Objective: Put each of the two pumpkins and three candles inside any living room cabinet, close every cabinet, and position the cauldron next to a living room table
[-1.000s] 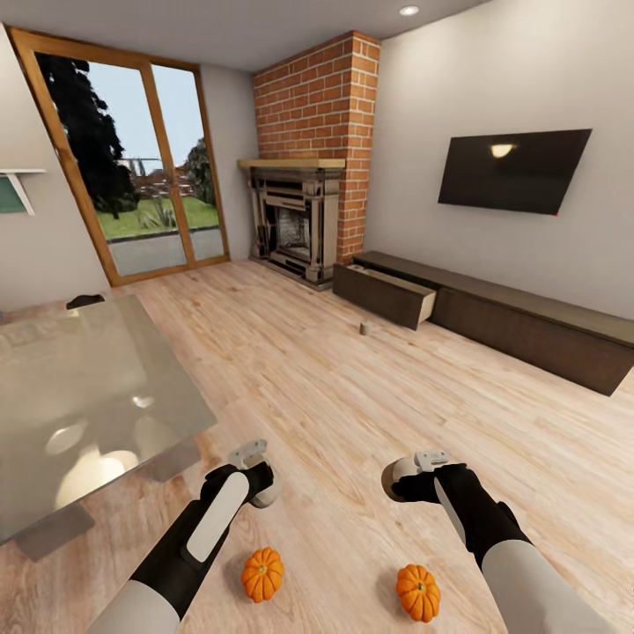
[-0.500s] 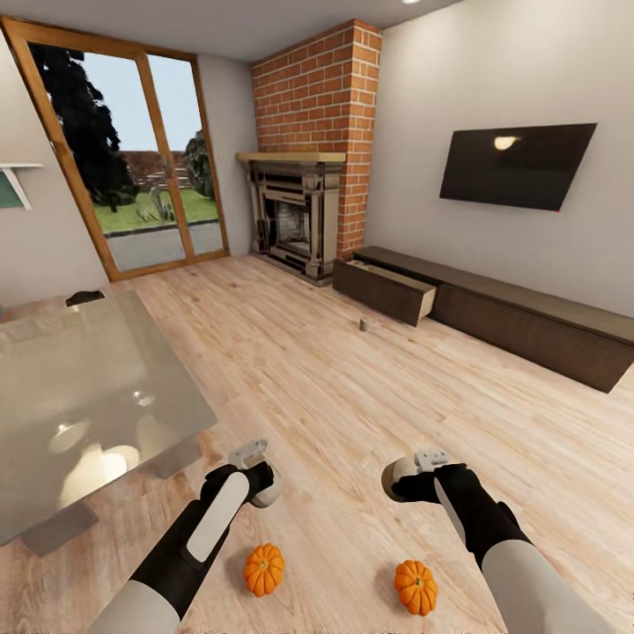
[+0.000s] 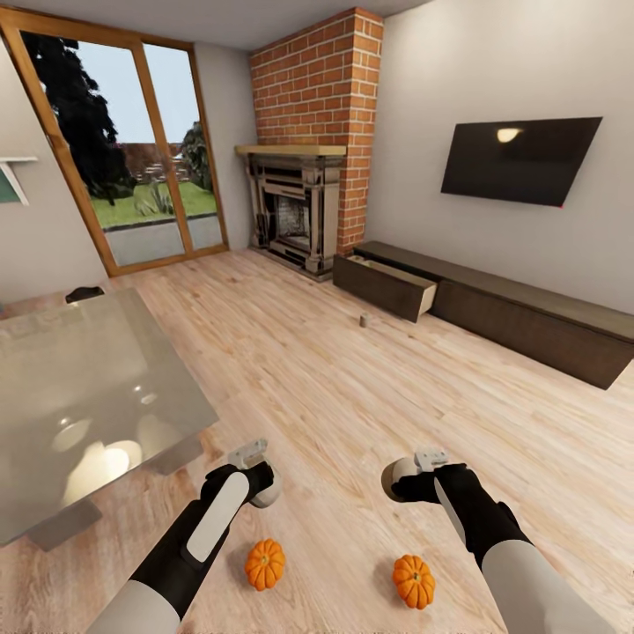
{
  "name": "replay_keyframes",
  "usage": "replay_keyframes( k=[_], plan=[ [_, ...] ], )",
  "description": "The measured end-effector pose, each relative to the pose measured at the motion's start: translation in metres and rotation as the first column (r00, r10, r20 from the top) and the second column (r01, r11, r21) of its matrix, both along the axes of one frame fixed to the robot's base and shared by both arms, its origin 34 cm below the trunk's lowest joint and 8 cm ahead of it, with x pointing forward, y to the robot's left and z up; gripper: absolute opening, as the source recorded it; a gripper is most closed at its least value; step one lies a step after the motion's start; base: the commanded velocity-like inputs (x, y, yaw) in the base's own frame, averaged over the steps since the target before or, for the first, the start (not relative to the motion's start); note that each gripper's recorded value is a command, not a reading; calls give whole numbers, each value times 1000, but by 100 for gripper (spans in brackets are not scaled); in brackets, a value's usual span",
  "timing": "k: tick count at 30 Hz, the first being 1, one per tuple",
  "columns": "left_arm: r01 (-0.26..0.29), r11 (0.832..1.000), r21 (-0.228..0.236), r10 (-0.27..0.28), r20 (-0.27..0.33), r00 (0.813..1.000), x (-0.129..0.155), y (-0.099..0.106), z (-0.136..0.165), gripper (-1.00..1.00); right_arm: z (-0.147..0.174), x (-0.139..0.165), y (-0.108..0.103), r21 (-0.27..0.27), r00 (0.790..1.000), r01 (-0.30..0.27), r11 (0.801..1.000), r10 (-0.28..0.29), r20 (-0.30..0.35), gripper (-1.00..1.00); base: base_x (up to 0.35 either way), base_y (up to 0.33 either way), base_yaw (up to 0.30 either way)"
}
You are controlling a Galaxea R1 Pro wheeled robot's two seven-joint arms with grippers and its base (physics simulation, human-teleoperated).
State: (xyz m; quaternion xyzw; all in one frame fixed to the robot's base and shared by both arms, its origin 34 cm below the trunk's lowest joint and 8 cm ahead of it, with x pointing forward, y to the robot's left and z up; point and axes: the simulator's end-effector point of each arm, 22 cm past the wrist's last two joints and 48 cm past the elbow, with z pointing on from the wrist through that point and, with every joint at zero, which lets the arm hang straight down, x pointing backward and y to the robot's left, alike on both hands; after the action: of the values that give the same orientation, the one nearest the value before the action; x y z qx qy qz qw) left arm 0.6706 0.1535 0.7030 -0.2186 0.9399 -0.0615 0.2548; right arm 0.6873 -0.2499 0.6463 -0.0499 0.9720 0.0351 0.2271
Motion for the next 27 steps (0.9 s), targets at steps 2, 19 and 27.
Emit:
replay_keyframes(
  k=[2,19,27],
  plan=[
    [0,1000,1,0,-4,1000,-1,0,1,-100,2,0,0,0,1000,0,1000,0,-3,-100,0,0,0],
    [6,1000,-3,-6,-1,1000,0,-4,5,-100,2,-1,2,3,1000,-2,1000,2,-9,-100,0,0,-175],
    [7,1000,-3,-7,-2,1000,0,-4,5,-100,2,-2,2,6,1000,-1,1000,1,-11,-100,0,0,-285]
  ],
)
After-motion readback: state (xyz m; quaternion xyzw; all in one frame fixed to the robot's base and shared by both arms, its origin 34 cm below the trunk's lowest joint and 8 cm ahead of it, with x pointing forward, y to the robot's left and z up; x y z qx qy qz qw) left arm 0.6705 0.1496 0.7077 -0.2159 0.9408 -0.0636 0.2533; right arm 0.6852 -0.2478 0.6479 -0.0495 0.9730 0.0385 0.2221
